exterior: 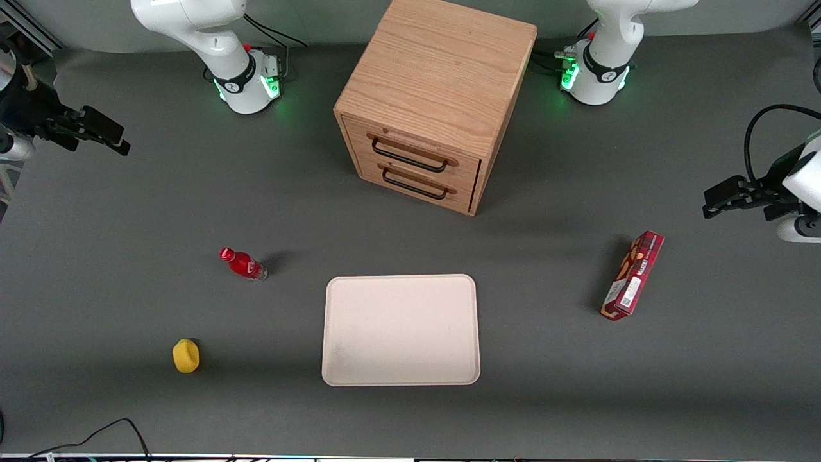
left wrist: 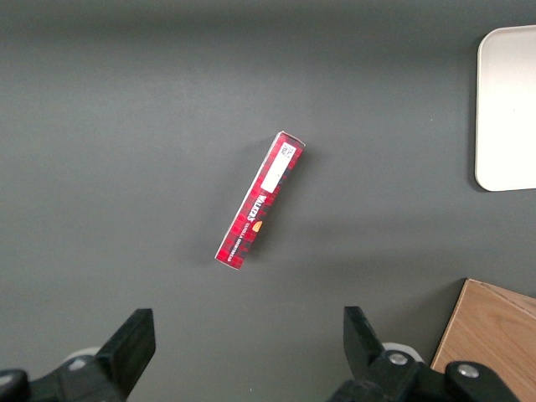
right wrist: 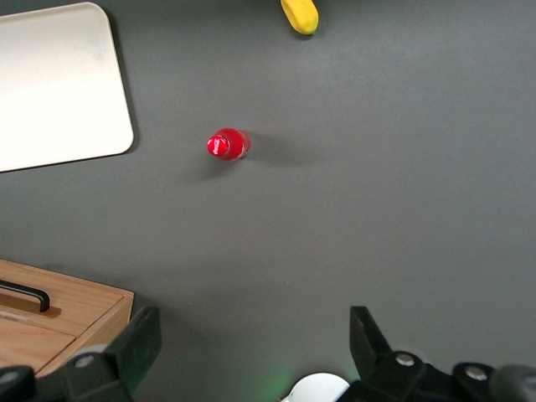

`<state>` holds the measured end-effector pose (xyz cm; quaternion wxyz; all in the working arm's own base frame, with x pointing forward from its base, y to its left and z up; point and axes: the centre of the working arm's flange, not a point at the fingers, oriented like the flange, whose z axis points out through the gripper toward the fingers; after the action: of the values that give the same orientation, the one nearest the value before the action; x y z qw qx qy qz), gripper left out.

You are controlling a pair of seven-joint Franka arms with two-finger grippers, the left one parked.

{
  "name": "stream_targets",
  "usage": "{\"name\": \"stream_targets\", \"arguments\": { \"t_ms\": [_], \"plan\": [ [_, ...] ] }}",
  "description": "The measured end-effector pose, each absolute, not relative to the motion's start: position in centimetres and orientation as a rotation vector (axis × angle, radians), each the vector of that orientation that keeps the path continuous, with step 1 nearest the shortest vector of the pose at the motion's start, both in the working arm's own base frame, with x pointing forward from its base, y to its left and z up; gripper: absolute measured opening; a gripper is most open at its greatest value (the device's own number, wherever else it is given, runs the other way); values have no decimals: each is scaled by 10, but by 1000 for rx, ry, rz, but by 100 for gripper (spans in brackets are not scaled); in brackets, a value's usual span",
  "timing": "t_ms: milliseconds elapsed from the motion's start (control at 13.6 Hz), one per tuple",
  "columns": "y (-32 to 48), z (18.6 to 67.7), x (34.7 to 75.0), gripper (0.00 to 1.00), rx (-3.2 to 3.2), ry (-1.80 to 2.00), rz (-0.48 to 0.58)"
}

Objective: Open upper drawer
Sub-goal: 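Move the right gripper toward the upper drawer's black handle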

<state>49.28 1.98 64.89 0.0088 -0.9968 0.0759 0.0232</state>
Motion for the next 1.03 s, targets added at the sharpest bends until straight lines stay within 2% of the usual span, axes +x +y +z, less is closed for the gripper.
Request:
{"name": "stream_targets", "arguments": {
  "t_ms": [220, 514, 661, 1028],
  "plan": [
    [18, 648, 490, 100, -3115, 243, 106],
    [18, 652, 491, 100, -3115, 235, 95],
    [27, 652, 493, 100, -3108, 113, 96],
    [109, 639, 491, 100, -3009, -210, 161]
  ]
}}
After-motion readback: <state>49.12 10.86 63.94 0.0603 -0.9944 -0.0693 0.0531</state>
